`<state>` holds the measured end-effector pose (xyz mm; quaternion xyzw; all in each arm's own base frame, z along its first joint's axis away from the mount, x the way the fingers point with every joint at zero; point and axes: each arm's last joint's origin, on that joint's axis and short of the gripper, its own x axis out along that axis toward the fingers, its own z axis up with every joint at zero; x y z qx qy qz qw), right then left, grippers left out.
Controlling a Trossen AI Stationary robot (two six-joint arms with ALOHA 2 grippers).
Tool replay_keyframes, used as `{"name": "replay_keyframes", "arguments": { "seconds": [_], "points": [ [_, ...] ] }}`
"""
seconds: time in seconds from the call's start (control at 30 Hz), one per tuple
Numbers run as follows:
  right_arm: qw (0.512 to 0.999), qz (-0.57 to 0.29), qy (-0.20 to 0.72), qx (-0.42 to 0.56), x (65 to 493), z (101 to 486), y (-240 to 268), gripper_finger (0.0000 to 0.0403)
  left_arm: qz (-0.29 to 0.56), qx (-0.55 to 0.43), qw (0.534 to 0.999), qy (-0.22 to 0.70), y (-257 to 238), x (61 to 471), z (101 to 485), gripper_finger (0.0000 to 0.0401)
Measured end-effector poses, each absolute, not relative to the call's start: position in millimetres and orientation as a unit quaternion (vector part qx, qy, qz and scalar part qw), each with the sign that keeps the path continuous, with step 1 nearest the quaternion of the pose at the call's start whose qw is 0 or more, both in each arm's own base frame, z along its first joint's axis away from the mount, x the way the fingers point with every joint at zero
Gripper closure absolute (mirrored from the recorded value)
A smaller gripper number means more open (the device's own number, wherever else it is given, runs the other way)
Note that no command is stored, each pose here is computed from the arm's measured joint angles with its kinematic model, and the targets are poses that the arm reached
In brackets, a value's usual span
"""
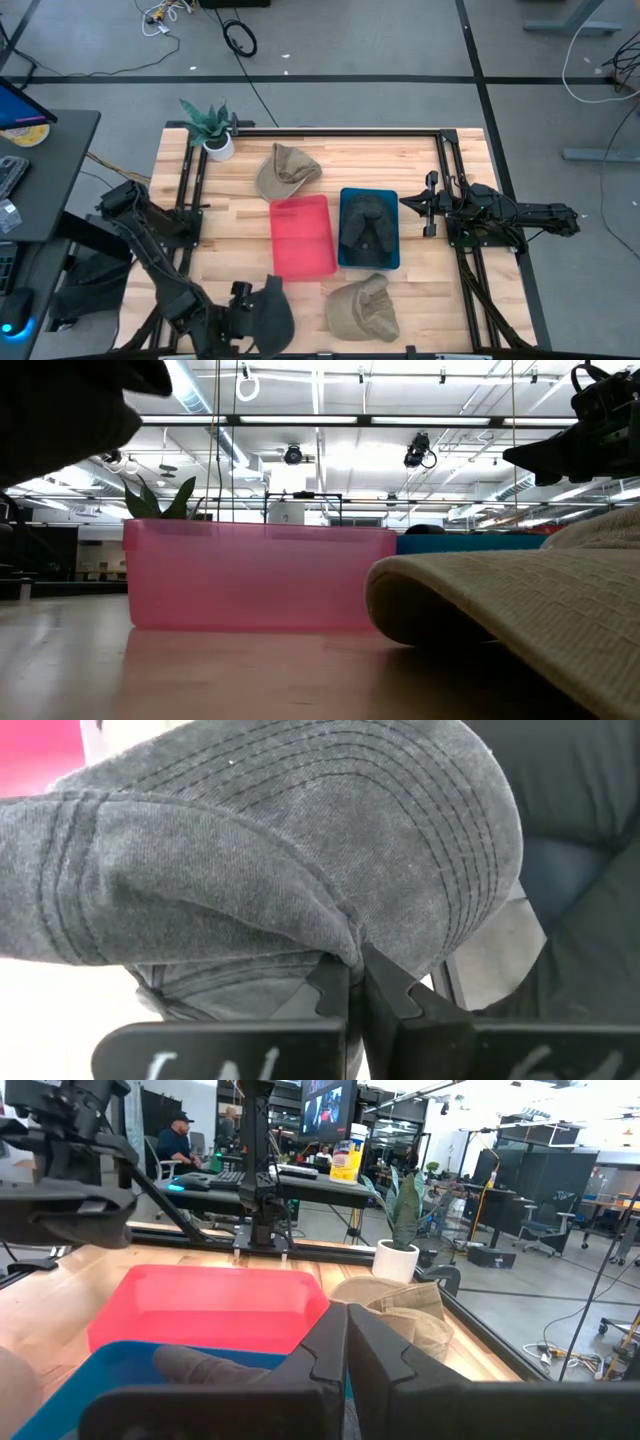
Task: Pick & Place hat
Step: Put the black cap into the blue bin
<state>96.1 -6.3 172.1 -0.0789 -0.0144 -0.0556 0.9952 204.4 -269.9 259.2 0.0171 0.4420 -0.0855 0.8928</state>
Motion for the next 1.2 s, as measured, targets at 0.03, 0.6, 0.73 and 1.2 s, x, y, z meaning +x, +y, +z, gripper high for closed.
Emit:
{"name": "replay_keyframes", "arguments": {
  "seconds": [0.03,0.6,0.73,1.2],
  "points": [
    [0.995,-0.056,-0.014,-0.079,96,172,-6,0.0388,-0.09,0.026,0.894,0.439,-271,203,260,0.0395],
    [0.99,-0.057,-0.032,-0.126,96,176,-6,0.0388,-0.095,0.073,0.899,0.421,-268,209,262,0.0395],
    [0.986,-0.01,-0.168,-0.017,91,201,-3,0.0388,-0.09,0.083,0.895,0.429,-257,221,261,0.0395],
    [0.926,0.137,-0.323,0.138,79,233,2,0.0388,-0.096,0.067,0.878,0.464,-221,259,260,0.0395]
  ]
}}
